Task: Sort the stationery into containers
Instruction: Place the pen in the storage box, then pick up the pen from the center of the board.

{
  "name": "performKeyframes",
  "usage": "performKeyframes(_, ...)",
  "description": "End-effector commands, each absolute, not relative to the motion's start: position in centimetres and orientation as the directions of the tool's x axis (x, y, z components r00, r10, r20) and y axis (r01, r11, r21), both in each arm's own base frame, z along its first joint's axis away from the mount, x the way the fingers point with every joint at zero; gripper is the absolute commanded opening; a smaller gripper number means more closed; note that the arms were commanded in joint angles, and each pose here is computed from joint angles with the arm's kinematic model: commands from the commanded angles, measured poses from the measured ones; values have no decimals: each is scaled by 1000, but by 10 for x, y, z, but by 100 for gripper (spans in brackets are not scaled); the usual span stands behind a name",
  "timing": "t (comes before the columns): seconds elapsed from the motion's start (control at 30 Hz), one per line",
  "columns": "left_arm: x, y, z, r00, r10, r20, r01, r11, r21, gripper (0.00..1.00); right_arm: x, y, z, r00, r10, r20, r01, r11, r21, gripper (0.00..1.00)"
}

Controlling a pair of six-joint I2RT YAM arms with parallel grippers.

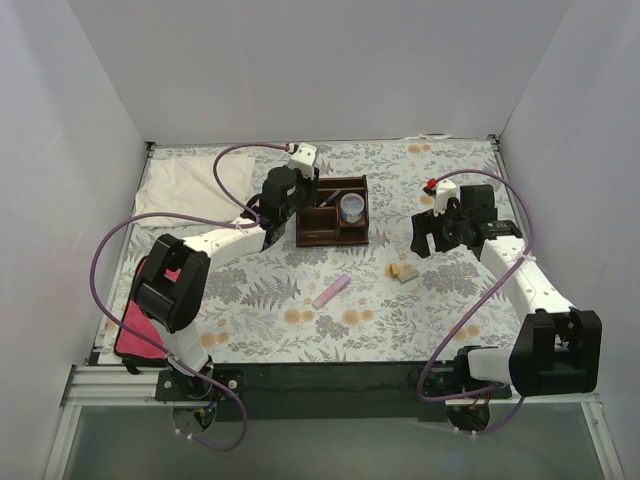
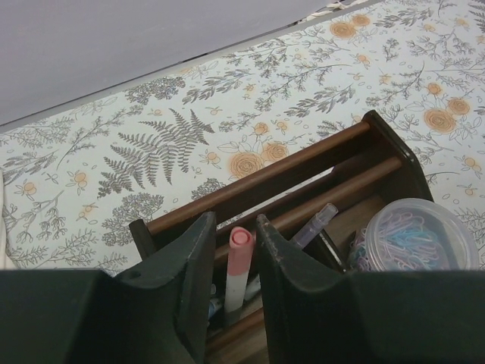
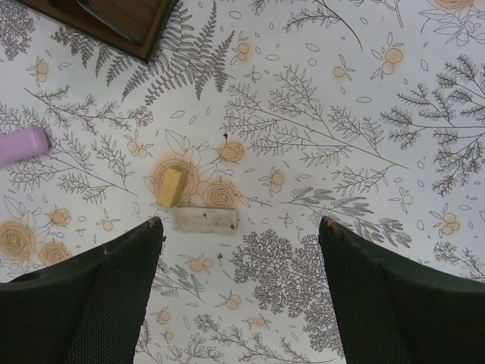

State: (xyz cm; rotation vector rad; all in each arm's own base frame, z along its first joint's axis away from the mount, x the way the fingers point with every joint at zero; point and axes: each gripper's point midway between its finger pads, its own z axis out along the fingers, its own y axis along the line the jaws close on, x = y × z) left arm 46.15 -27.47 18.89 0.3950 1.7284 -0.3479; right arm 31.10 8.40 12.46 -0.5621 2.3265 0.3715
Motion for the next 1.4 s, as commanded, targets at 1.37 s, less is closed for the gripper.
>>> performKeyframes(1.37, 243, -301, 102, -381, 741, -552, 912, 401, -91, 63, 280, 106, 120, -664, -237, -709, -542, 805, 239, 92)
